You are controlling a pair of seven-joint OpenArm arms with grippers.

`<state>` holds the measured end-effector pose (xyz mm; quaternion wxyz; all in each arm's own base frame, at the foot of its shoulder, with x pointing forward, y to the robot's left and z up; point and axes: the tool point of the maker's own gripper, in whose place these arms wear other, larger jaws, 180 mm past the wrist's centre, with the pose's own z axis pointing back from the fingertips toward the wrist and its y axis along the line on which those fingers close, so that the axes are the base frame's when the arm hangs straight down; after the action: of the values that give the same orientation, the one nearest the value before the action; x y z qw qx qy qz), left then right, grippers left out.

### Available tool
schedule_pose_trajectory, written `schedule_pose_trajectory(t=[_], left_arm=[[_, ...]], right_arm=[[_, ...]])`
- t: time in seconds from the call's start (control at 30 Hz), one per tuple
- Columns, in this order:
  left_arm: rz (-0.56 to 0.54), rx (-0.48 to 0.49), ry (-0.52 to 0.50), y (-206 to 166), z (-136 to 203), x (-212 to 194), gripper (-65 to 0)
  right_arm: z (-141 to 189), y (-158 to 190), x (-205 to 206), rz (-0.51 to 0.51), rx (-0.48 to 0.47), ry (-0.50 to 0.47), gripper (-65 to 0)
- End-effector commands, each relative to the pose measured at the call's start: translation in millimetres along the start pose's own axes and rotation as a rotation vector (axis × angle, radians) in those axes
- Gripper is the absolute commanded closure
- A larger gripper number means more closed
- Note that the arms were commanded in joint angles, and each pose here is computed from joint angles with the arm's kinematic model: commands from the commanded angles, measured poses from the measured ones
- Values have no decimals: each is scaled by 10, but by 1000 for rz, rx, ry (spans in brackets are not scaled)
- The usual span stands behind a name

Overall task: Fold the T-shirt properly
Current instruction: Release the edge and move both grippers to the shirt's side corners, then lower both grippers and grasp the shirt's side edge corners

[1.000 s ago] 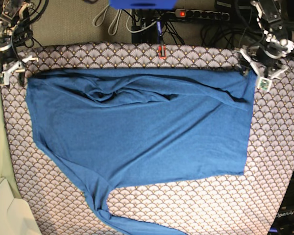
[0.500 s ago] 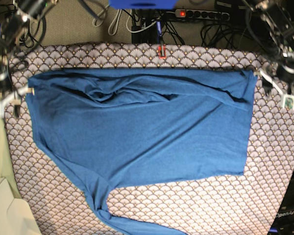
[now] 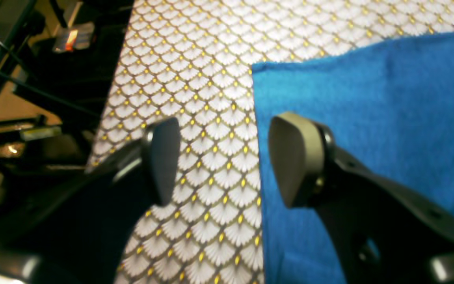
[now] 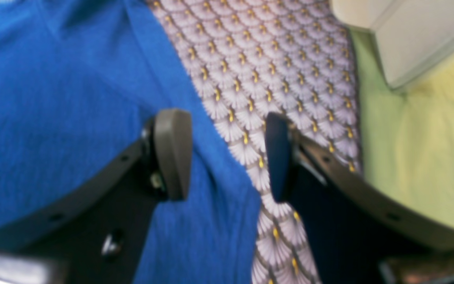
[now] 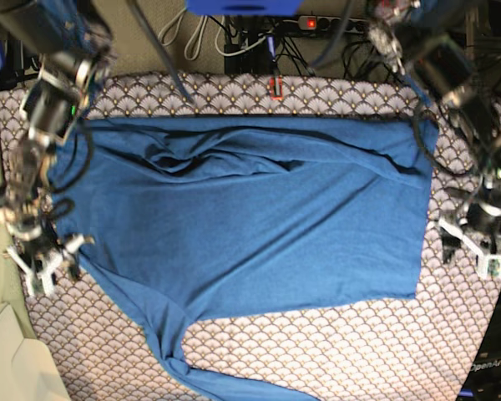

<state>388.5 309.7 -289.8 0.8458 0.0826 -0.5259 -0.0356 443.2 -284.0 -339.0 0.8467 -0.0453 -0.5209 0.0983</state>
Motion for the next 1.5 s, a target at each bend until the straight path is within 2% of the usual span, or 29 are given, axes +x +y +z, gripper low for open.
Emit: schedule_pose_trajectory(t=[0.0,0.17,0.23,0.33,0.47,0.63,0.67,0.8,0.9,1.0,1.17,1.27,1.47], left_arm=[[5,8,-68,83,-39,247,-412],[67,-39,-114,44,-335,309,-506],[83,-36,-131,28,-426,323,-525],[134,-29,-147,4,-601,298,-530],[184,-67,-134,-45,-839,246,-530],[275,-122,-160,-113,-1060,285,-530],[294,-134,-169,-157,-1095,307,-530],[353,-162,-201,-227,-1192,374,-530],[397,-90,-204,-164,-1271,355,-530],[430,-44,-209,-159,-1328,323,-530],[458,-48,-224,-178,-1363,346,-530],[469,-53,-199,-215,-1373,250,-530],[485,5,-117,-227,-1382,-99,-530]], right_arm=[[-57,-135,284,3,-17,-58,-312],[-406,-66,544,-74,58,-46,-311],[-495,-21,683,-103,88,-77,-311],[-596,88,792,-146,136,-128,-311],[-677,362,776,-125,212,-156,-312],[-686,427,660,-145,236,-165,-312],[-690,421,640,-154,231,-165,-312],[-693,95,505,-158,98,-156,-312],[-655,-81,320,-152,28,-127,-312],[-634,-90,192,-150,19,-106,-312],[-597,-34,-40,-151,27,-68,-312],[-560,-24,-197,-151,28,-41,-312],[-530,-68,-262,-148,20,-31,-312]])
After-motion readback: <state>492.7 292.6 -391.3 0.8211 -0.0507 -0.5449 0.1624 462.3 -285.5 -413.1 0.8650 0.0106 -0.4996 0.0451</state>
